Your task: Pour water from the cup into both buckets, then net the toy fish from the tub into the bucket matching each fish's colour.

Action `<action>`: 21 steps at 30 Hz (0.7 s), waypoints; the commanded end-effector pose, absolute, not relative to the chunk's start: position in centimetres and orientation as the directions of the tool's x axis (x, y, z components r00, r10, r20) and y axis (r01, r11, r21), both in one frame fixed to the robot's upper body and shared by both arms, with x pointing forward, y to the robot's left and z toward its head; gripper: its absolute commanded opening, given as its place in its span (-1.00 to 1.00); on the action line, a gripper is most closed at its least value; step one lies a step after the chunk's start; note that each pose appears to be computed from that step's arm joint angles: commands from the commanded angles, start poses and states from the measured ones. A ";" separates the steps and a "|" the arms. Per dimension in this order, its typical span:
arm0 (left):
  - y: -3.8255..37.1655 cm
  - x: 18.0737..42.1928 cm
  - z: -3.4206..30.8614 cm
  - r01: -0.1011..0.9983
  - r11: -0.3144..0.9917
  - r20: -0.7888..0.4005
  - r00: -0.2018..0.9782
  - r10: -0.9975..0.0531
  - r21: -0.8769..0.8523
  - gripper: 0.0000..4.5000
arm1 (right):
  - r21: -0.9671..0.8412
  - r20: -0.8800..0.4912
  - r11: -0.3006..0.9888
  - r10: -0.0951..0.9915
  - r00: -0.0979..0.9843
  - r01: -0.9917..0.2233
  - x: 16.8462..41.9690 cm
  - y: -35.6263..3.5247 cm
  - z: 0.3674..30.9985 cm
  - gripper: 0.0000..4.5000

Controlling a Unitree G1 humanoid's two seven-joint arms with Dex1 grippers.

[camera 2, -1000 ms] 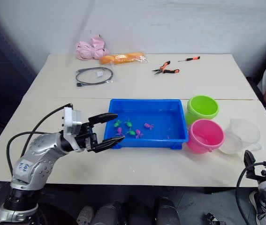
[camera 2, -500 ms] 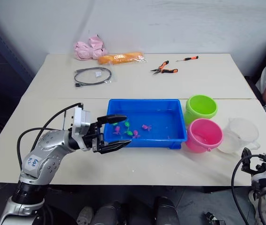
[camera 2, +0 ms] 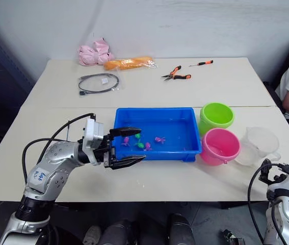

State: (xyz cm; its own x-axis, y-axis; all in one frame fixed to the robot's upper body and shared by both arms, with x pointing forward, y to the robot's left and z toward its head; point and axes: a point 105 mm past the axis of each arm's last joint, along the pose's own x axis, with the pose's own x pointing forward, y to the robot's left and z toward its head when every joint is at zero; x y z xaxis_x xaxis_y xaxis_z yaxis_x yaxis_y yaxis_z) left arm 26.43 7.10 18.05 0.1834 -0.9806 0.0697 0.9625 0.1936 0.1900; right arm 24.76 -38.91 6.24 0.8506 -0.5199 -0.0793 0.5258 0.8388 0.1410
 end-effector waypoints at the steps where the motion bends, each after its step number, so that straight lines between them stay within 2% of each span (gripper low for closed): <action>1: 6.8 25.6 18.5 0.958 0.182 0.077 0.169 -0.983 0.220 0.99 | 0.143 -0.030 0.819 -0.558 0.830 0.556 24.5 -40.3 7.5 1.00; 12: 6.7 24.8 18.3 0.964 0.160 0.044 0.154 -0.987 0.212 0.99 | 0.212 0.009 0.818 -0.549 0.836 0.535 26.2 -40.8 7.7 1.00; 16: 6.7 24.7 18.3 0.965 0.155 0.038 0.150 -0.988 0.209 1.00 | 0.233 0.045 0.822 -0.543 0.838 0.520 26.4 -41.2 8.1 0.56; 17: 6.7 24.7 18.2 0.966 0.153 0.037 0.149 -0.988 0.209 1.00 | 0.237 0.059 0.827 -0.536 0.842 0.510 26.4 -41.1 8.3 0.26; 18: 6.6 24.8 18.2 0.966 0.152 0.036 0.147 -0.988 0.208 1.00 | 0.239 0.068 0.829 -0.534 0.843 0.506 26.4 -41.1 8.5 0.18; 21: 6.4 24.8 18.0 0.968 0.147 0.036 0.142 -0.989 0.203 1.00 | 0.243 0.082 0.829 -0.535 0.841 0.504 26.2 -41.1 8.7 -0.48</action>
State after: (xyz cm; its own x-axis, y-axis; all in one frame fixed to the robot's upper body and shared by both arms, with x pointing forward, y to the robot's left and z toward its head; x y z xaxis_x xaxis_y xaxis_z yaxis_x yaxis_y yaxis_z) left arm 25.31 6.79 17.56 0.1667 -0.9856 0.0270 0.9699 0.1688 0.1757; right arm 26.96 -40.03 6.97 0.8604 -0.5094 0.0146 0.4912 0.8366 0.2425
